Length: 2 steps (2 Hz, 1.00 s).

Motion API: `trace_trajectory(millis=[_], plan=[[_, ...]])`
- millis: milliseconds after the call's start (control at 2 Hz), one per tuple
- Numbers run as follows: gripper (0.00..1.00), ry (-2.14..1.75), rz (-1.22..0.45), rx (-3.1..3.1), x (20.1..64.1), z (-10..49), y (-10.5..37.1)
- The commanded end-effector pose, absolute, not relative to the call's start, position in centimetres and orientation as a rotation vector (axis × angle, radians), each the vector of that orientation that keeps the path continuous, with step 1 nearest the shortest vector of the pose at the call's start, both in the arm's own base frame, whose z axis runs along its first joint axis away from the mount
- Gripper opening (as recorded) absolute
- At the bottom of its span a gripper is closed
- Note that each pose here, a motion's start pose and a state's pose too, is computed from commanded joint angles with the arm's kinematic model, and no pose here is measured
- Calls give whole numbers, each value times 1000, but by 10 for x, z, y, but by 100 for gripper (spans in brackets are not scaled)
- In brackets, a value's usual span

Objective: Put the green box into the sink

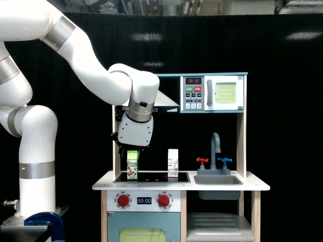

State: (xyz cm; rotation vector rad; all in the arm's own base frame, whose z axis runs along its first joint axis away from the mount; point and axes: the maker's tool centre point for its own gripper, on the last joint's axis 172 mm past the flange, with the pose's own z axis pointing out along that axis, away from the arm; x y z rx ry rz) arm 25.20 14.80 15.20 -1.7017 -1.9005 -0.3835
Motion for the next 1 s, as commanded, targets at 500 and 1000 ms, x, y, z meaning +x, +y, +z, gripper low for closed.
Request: trace_trajectory(millis=[500,1000], plan=[[100,-1850,-411,-1555,239,150,151],[100,-1831,-430,-1526,232,146,170]])
